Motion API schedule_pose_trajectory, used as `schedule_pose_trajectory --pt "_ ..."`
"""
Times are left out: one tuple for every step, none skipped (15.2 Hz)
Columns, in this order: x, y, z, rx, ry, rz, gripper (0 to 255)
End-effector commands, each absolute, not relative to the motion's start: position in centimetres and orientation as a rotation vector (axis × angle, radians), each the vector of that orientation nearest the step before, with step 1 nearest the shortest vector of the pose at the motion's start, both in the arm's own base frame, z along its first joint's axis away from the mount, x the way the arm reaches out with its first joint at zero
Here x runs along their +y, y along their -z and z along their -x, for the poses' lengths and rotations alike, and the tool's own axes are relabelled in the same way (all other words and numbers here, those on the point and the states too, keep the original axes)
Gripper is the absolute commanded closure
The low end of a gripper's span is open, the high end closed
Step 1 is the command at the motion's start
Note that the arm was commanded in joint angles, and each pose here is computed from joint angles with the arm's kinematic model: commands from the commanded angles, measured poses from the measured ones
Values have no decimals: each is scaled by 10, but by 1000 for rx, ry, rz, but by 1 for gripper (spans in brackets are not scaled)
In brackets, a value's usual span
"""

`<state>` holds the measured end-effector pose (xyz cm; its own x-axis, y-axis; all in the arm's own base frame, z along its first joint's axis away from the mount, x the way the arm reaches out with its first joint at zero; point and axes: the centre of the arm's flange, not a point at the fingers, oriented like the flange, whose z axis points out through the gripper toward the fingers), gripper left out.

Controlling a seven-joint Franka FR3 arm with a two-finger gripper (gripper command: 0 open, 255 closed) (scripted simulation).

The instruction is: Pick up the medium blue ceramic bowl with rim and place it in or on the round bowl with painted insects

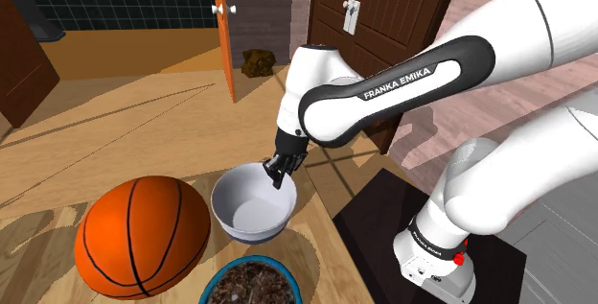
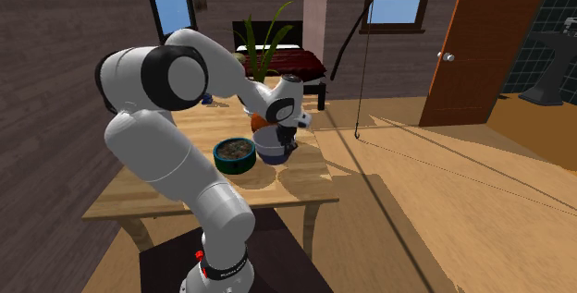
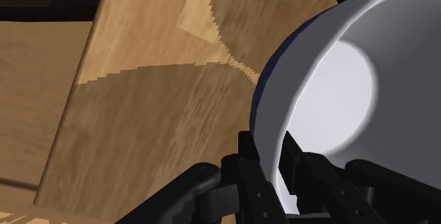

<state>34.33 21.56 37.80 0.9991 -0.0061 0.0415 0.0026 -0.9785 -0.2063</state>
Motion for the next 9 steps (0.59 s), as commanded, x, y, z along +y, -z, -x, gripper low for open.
schedule_pose_trajectory --pt "216 -388 -344 3 62 2933 255" --pt "216 -394 -344 3 62 2933 255" --pt "216 -399 -344 3 62 2933 255" --pt "216 -404 -344 3 62 2933 255" --pt "216 -409 -344 3 62 2933 255" --pt "216 -415 -344 3 62 2933 255" --pt "216 -420 -344 3 62 2933 255" --pt "216 -425 -344 3 62 2933 255" --pt "216 -430 -344 3 62 2933 255"
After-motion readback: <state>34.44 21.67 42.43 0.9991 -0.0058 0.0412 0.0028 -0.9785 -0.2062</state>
